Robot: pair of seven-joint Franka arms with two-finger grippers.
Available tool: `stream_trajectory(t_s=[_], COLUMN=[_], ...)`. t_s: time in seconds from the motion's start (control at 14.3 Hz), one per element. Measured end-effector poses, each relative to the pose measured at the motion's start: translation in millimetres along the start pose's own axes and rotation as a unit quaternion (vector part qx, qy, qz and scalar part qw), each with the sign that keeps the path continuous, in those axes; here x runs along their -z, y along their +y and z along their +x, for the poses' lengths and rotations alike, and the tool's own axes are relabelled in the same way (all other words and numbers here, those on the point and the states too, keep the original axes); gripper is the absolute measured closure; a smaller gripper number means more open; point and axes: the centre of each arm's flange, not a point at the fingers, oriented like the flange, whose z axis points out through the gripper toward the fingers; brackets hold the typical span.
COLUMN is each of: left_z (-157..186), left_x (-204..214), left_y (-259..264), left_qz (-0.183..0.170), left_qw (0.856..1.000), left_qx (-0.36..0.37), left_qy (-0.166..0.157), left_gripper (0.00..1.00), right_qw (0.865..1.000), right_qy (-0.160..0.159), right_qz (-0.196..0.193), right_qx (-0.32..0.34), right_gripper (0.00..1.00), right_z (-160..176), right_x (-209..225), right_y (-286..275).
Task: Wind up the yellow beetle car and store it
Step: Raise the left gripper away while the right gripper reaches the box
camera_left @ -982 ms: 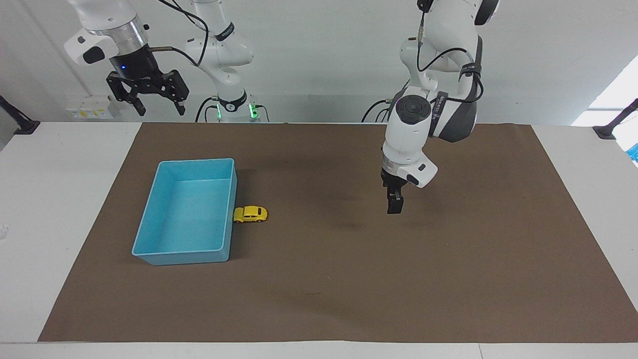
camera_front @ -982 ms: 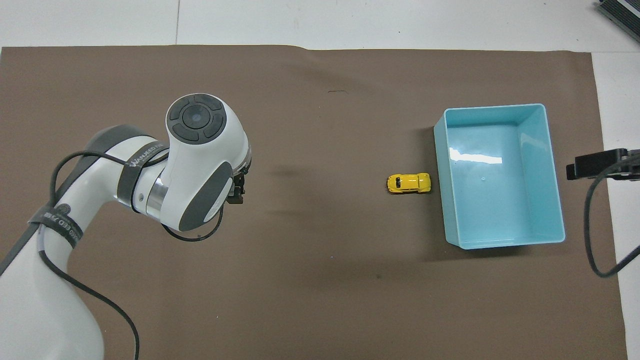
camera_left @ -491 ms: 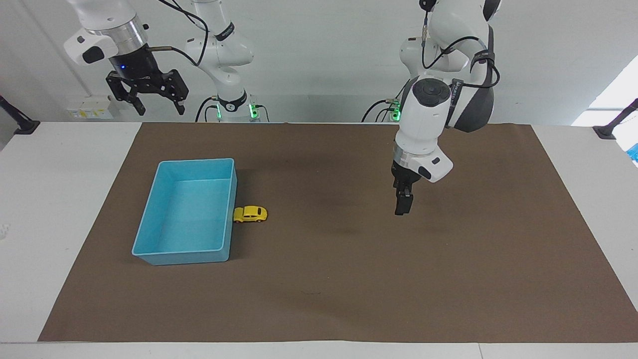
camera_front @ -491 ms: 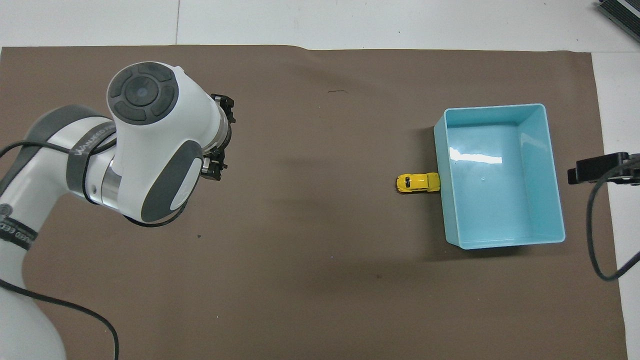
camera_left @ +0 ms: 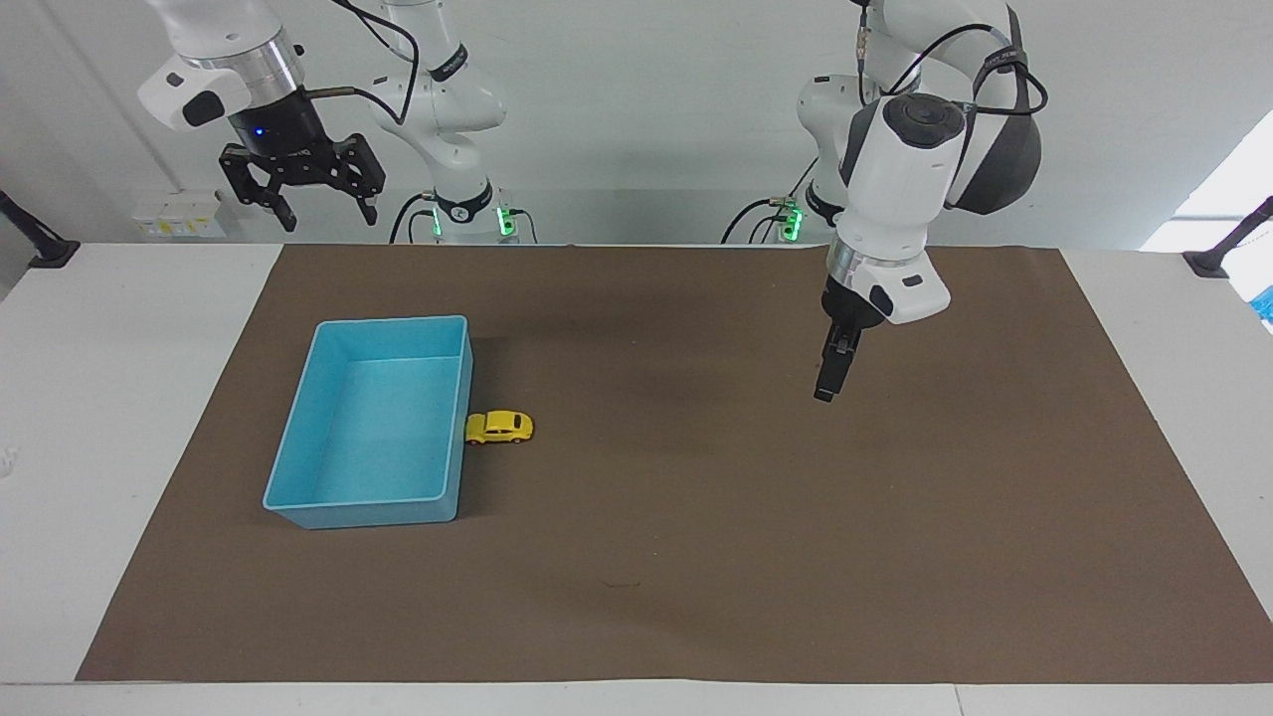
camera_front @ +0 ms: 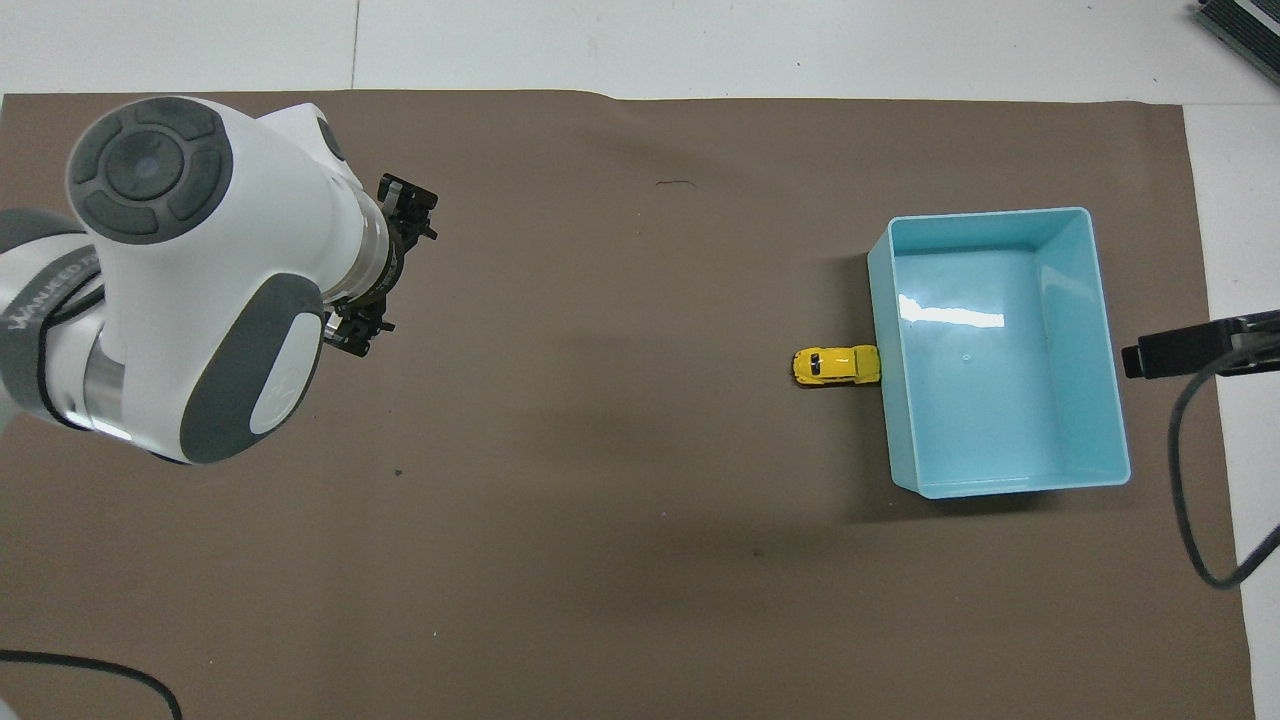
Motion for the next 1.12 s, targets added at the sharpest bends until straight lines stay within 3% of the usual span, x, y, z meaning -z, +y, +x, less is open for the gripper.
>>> stream_trajectory(t_s=[0.28, 0.49, 0.84, 1.12], left_z=[11.6, 25.1, 55.1, 76.9], left_x=[5.7, 7.7, 7.8, 13.1], left_y=[-8.6, -16.4, -28.9, -39.7], left_qz=[0.015, 0.029, 0.045, 0.051], left_qw=[0.994, 0.982, 0.964, 0.948], left_qx=[-0.107, -0.185, -0.260, -0.314], left_qy=[-0.003, -0.007, -0.015, -0.019], left_gripper=[0.00, 0.00, 0.00, 0.00], right_qw=[0.997, 0.987, 0.956, 0.923], right_qy=[0.001, 0.001, 0.003, 0.003], right_qz=[0.000, 0.000, -0.003, -0.004], right_qx=[0.080, 0.163, 0.294, 0.384], right_gripper=[0.00, 0.00, 0.00, 0.00], right_z=[-0.3, 0.3, 0.4, -0.2], right_x=[0.8, 1.1, 3.5, 4.8], right_y=[-2.4, -9.9, -40.6, -54.3])
